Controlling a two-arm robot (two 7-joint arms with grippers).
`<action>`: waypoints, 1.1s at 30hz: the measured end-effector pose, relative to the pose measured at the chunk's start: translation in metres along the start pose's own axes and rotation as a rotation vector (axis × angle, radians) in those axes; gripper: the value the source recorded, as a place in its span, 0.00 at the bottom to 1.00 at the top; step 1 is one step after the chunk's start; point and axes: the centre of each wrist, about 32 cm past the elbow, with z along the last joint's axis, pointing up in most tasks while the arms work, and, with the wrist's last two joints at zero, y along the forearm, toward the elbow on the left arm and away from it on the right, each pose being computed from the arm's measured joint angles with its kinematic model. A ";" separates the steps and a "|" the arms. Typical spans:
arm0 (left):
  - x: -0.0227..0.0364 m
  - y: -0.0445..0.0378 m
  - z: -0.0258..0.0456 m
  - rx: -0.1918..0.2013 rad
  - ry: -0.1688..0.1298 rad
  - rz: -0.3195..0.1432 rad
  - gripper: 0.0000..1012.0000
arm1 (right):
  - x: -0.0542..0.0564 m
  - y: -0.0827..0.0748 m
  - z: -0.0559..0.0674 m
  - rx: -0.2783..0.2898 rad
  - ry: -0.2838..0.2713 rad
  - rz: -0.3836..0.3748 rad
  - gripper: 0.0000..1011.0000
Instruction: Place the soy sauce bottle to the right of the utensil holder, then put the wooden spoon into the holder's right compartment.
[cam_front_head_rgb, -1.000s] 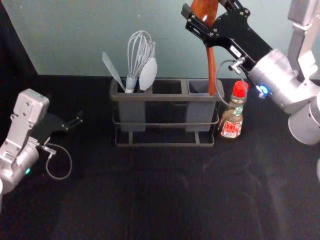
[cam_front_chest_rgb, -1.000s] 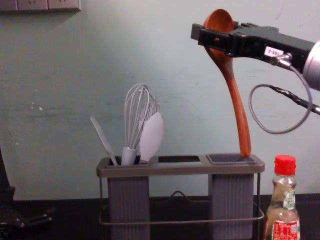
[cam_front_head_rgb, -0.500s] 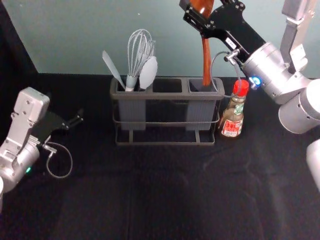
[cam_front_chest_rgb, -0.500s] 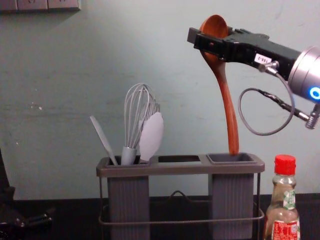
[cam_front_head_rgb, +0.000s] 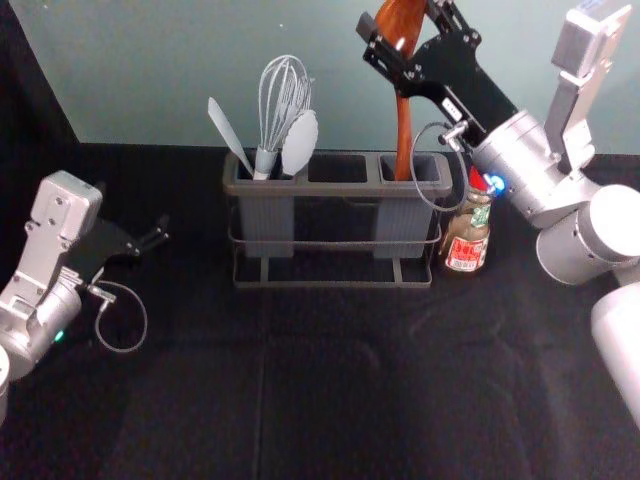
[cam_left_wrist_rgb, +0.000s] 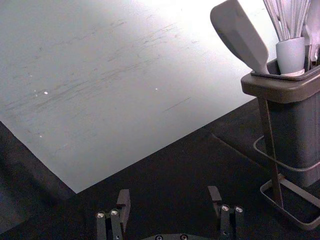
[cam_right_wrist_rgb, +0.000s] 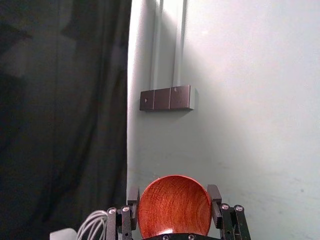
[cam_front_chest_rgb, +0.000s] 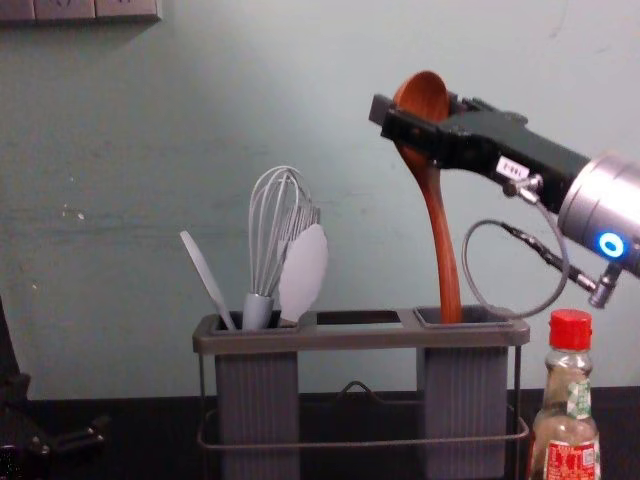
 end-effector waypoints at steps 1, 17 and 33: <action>0.0000 0.0000 0.0000 0.000 0.000 0.000 1.00 | 0.000 -0.001 -0.003 -0.001 0.003 -0.002 0.83; 0.0000 0.0000 0.0000 0.000 0.000 0.000 1.00 | -0.013 -0.025 -0.043 -0.030 0.066 -0.035 0.83; 0.0000 0.0000 0.0000 0.000 0.000 0.000 1.00 | -0.018 -0.035 -0.047 -0.022 0.077 -0.042 0.99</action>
